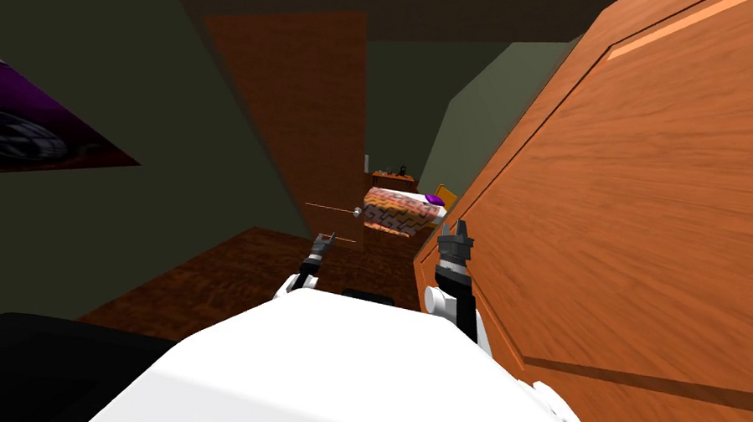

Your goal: Pull the door open

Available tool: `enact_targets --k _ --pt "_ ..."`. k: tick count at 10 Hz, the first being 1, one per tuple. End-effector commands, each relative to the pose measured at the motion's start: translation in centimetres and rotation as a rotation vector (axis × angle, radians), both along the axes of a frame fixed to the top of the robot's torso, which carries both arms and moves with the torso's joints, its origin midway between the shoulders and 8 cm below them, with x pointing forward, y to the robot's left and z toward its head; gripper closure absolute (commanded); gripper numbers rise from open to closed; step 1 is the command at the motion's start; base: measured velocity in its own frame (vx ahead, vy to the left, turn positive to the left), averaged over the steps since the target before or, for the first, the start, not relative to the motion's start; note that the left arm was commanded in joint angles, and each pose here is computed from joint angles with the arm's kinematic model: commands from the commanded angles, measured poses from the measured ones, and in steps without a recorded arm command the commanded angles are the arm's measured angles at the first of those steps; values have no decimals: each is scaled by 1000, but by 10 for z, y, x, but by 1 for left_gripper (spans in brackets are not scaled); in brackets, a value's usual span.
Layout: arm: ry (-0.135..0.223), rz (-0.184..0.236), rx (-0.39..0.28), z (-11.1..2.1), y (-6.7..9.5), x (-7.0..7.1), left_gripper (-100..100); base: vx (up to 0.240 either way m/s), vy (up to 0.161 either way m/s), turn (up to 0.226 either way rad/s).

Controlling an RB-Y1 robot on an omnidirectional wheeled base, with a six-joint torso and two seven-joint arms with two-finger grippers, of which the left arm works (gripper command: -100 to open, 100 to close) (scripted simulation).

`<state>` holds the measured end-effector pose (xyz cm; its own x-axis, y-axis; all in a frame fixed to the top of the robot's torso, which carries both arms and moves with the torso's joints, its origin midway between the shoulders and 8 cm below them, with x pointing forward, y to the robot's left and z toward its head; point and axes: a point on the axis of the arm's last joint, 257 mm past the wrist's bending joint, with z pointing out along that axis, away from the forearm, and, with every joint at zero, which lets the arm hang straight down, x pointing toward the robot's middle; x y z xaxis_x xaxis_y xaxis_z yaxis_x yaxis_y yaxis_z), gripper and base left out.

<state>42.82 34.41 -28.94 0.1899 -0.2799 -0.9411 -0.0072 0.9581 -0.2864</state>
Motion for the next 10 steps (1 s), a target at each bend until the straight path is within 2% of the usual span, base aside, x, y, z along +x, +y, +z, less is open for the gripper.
enact_targets --k 1,10 --pt "17 8 29 -9 2 -1 -100 108 -13 -73" --pt "111 41 164 -58 8 -9 -100 109 2 -73"
